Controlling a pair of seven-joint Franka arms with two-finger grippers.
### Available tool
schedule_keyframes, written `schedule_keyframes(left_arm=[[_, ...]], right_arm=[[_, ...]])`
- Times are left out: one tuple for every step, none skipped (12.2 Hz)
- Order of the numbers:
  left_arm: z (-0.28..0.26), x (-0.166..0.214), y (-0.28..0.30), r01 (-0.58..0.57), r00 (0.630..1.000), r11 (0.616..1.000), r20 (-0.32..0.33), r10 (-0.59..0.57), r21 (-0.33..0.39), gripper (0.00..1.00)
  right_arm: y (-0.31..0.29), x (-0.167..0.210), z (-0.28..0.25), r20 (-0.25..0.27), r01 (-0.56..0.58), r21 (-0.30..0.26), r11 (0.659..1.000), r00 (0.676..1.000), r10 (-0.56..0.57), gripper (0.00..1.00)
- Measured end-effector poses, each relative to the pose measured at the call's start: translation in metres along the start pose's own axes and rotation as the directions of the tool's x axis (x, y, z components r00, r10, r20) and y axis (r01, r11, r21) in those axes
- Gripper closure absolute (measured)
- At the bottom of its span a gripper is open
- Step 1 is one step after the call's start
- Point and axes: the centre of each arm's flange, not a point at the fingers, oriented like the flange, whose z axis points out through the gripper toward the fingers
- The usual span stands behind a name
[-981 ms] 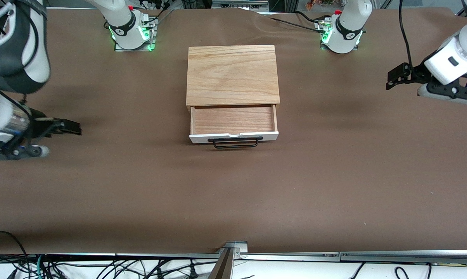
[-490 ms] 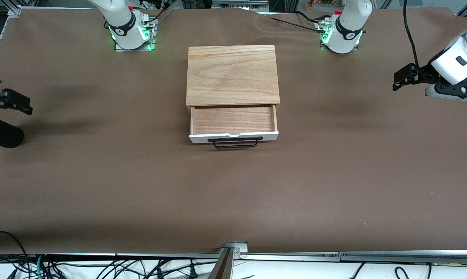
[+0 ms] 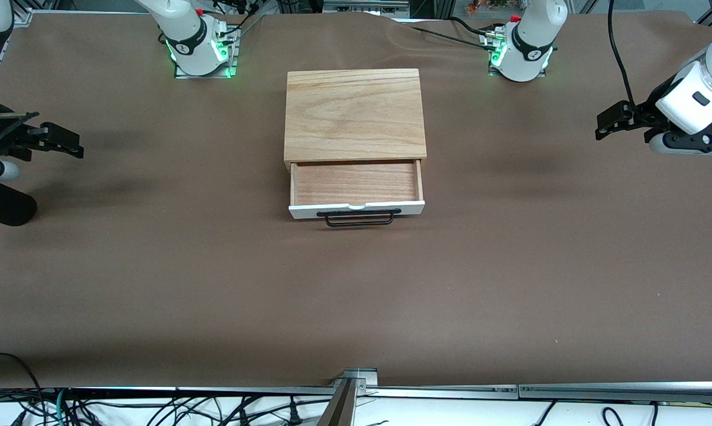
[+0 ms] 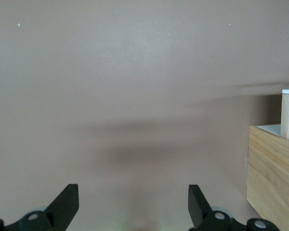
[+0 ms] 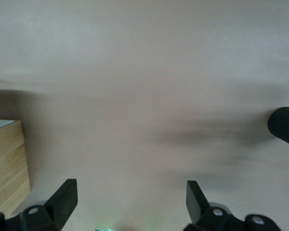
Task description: Pull top drawer with both arms simultaneously
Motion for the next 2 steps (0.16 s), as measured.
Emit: schedule_keyframes(left_arm=[[0.0002,-0.0002,0.0004,0.002,1.0,1.0,0.002,-0.002,0.0,0.0],[0.0003,-0.0003,0.0004,0.006,1.0,1.0,0.003,-0.006,0.0,0.0]], right_arm=[[0.004,0.0004,0.0007,-0.001,-0.007,0.001,1.0,1.0,0.007,0.0],[0.0061,0.0003,0.0008,-0.001,-0.01,0.001,1.0,1.0,0.01,0.0]])
